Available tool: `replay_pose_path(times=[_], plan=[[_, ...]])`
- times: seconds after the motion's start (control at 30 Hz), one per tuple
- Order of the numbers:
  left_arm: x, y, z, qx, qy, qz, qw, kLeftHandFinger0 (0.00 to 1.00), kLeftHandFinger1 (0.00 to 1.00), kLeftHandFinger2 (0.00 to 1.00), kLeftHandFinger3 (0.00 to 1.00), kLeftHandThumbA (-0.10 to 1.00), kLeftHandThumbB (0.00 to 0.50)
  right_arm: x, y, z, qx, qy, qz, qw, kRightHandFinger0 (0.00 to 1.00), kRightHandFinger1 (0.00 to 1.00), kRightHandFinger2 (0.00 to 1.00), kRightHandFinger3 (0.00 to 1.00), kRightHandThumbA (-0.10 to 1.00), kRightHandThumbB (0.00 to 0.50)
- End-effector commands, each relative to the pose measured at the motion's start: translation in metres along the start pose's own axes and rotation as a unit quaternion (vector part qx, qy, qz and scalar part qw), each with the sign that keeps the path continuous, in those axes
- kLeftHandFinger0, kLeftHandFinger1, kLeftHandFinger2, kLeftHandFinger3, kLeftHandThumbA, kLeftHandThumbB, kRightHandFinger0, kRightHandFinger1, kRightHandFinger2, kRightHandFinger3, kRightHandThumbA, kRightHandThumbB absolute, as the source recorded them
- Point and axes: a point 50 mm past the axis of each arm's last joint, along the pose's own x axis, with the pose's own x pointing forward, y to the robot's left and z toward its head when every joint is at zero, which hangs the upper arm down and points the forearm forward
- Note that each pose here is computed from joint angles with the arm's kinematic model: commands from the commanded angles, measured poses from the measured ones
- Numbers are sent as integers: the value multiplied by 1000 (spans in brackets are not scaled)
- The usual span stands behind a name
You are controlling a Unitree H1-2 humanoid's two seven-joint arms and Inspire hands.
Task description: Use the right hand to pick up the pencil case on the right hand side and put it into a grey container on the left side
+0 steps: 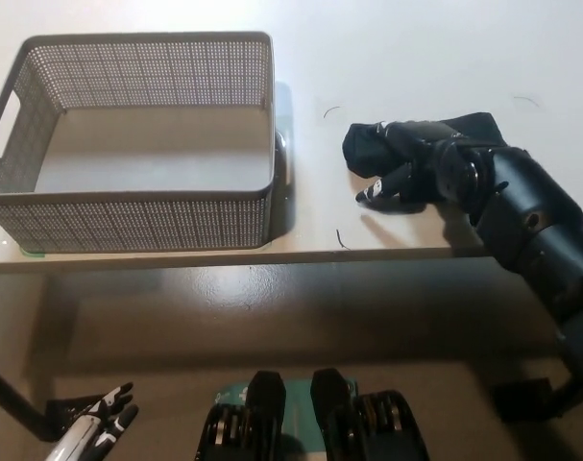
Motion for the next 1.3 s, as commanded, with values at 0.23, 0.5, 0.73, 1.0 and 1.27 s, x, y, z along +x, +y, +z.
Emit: replay_pose_path(times=[0.23,0.5,0.73,1.0,1.27], plan=[[1,8,12,24,-37,6,999,1000,1000,1000,1000,1000,342,5,33,3,-7,-19,14,1000,1000,1000,1000,1000,1000,500],[3,8,15,24,-36,13,999,1000,1000,1000,1000,1000,317,3,38,-9,36,-15,-40,998,1000,1000,1000,1000,576,454],[4,11,13,22,-39,17,999,1000,1000,1000,1000,1000,310,-4,42,-18,26,-30,-205,978,0,300,749,552,-100,165],[8,13,14,27,-41,19,999,1000,1000,1000,1000,1000,308,-8,36,-25,49,-46,-242,968,0,378,815,677,-100,53],[11,14,15,22,-53,21,998,1000,1000,1000,1000,1000,276,-10,28,-23,61,-65,-266,960,0,372,809,810,-100,65]])
